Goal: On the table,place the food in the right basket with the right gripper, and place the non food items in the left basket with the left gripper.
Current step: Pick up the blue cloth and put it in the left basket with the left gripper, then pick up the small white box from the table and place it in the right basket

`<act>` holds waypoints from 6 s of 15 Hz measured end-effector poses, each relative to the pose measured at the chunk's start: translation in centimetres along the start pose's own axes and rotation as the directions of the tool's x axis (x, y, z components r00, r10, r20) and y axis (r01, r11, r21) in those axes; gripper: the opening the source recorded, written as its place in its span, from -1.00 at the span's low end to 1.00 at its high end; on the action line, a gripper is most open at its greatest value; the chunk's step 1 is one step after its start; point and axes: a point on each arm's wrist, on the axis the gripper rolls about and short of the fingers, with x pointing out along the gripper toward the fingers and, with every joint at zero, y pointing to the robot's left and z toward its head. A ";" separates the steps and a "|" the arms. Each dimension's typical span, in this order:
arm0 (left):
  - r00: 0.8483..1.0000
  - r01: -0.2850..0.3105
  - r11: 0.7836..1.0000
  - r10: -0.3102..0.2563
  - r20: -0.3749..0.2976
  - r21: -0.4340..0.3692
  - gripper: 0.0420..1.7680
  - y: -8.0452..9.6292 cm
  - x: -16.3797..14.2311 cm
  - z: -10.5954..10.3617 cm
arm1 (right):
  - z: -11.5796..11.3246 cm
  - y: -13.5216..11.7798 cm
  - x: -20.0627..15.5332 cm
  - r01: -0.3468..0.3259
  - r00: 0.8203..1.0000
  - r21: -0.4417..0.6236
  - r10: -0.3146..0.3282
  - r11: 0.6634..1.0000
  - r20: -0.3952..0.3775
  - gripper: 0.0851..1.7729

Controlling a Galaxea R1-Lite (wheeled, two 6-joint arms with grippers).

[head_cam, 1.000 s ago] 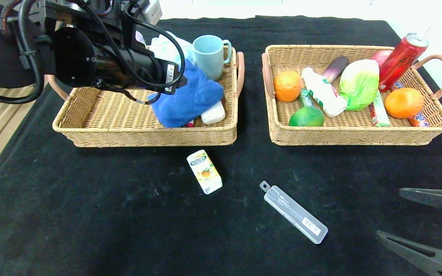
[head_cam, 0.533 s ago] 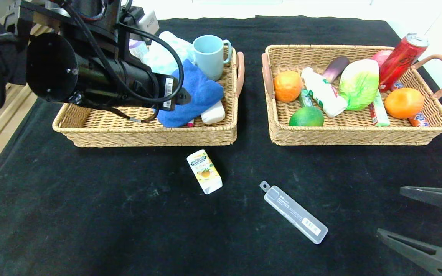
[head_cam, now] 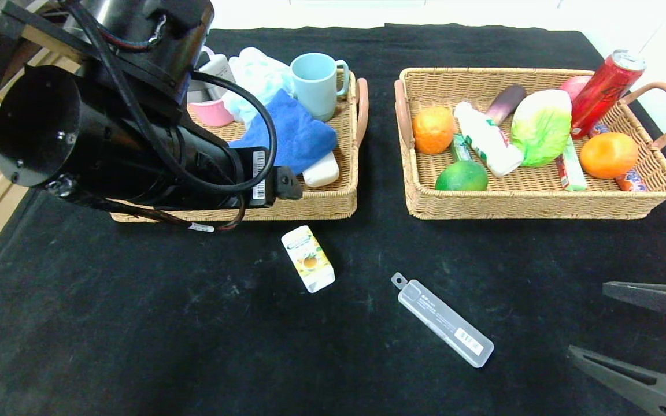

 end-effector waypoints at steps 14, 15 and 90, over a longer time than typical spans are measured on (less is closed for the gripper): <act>0.980 -0.090 0.992 0.073 -0.187 -0.087 0.93 -3.8 5.6 -3.1 | -0.2 0.0 0.3 -0.007 1.000 0.001 0.007 1.000 -0.014 0.93; 0.978 -0.095 0.991 0.076 -0.192 -0.089 0.93 -3.8 5.8 -3.2 | -0.3 0.0 0.3 -0.007 1.000 0.001 0.007 1.000 -0.015 0.93; 0.749 0.041 0.855 -0.369 0.550 0.518 -0.15 -18.0 8.2 0.0 | 4.8 1.1 -6.8 0.056 0.946 0.088 -0.081 0.995 0.314 0.93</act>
